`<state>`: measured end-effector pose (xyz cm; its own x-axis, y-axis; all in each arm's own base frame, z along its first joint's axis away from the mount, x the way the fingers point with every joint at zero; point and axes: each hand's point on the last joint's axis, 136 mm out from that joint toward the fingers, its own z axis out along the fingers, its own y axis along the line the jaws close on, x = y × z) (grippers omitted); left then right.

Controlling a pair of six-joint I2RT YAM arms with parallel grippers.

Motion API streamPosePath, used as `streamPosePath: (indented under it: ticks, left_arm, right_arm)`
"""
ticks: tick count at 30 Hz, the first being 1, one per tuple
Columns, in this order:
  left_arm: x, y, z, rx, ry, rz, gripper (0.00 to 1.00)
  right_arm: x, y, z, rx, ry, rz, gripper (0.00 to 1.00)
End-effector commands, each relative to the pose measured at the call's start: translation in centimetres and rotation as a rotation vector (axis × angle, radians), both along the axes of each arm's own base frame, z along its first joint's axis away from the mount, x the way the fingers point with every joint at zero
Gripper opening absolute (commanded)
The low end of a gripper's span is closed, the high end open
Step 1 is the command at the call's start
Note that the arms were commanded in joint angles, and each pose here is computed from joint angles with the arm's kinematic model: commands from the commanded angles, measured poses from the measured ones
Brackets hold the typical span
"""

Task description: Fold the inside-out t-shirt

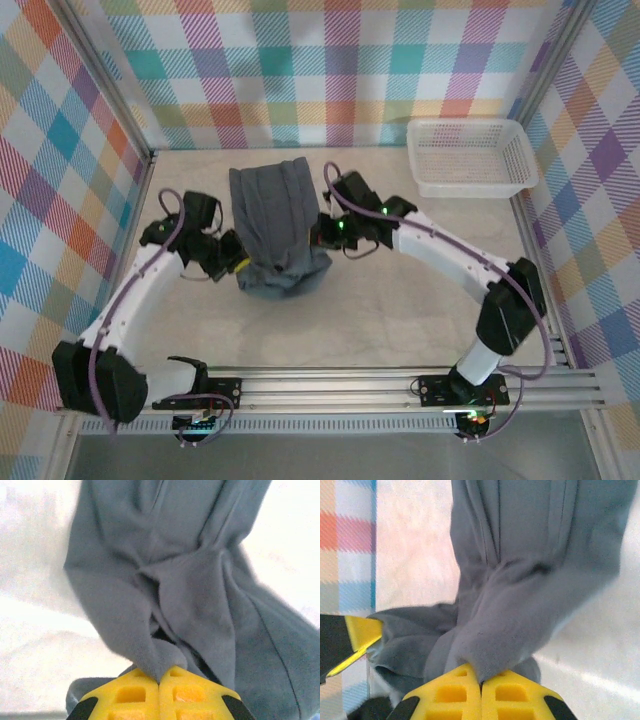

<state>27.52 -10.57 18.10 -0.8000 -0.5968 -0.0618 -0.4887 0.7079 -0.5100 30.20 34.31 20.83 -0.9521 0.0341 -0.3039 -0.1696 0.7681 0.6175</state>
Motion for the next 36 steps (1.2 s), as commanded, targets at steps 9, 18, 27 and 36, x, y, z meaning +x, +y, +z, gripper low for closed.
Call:
streamPosePath:
  ticks: [9, 18, 27, 36]
  left_arm:
    - [21.2, 6.9, -1.9, 0.116, -0.183, 0.175, 0.04]
    - [26.4, 8.9, -2.3, 0.061, -0.225, 0.154, 0.61]
    - [11.9, 7.4, -5.2, 0.121, -0.132, 0.109, 0.61]
    - [10.1, 2.7, -12.2, 0.0, 0.001, -0.007, 0.5]
  right_arm:
    - [16.4, 0.8, -2.9, -0.036, -0.129, -0.089, 0.0]
    - [19.3, -2.1, -3.7, -0.141, -0.126, -0.052, 0.59]
    - [10.6, -5.8, -10.9, -0.104, 0.037, -0.036, 0.62]
    - [10.6, -0.6, -14.9, -0.013, 0.165, 0.014, 0.44]
